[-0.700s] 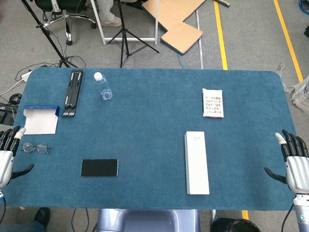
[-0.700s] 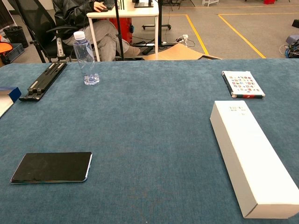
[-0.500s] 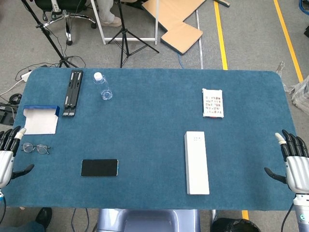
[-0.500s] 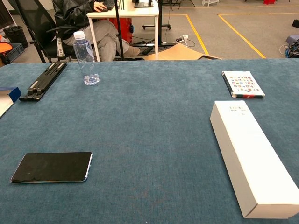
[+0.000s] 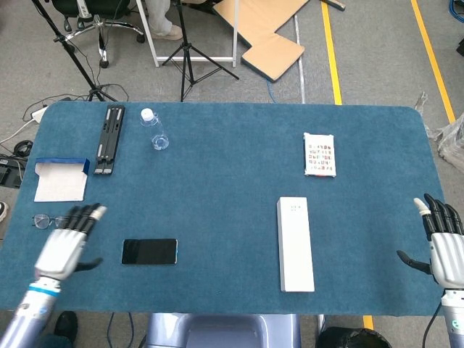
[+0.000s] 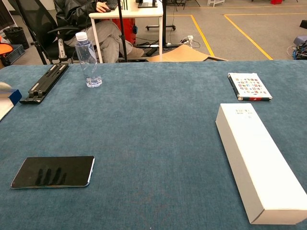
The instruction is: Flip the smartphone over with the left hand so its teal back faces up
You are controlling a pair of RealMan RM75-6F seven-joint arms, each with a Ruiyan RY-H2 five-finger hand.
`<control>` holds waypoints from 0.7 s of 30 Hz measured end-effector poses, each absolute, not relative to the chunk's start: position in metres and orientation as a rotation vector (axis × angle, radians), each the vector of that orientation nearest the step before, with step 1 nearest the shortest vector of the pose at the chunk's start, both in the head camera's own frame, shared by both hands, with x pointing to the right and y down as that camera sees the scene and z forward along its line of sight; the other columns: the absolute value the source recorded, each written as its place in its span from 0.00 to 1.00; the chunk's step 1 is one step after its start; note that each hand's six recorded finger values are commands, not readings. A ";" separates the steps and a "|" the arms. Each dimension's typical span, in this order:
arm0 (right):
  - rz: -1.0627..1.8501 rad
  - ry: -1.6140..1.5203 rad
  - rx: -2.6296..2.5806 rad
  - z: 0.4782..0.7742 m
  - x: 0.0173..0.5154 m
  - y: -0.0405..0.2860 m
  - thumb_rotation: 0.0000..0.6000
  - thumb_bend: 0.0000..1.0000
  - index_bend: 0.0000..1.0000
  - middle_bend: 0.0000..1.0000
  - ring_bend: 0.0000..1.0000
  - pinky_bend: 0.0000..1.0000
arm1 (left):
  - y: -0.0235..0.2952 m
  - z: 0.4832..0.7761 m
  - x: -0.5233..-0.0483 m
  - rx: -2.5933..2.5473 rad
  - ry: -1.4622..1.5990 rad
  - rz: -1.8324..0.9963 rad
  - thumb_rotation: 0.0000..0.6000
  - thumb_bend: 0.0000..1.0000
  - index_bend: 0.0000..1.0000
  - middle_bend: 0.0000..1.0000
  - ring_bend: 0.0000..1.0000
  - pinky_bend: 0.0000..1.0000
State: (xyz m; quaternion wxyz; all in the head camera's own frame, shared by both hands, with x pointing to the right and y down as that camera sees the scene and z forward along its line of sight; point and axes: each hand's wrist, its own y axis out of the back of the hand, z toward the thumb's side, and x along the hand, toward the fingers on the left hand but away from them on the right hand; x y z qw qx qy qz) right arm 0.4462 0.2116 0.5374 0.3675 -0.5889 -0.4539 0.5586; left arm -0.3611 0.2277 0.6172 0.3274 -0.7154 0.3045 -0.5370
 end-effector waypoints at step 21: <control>1.441 -1.195 -1.518 0.537 0.453 0.209 1.00 0.00 0.03 0.00 0.00 0.00 | 0.257 0.681 -0.297 -1.970 0.571 -1.454 1.00 0.31 0.00 0.00 0.00 0.00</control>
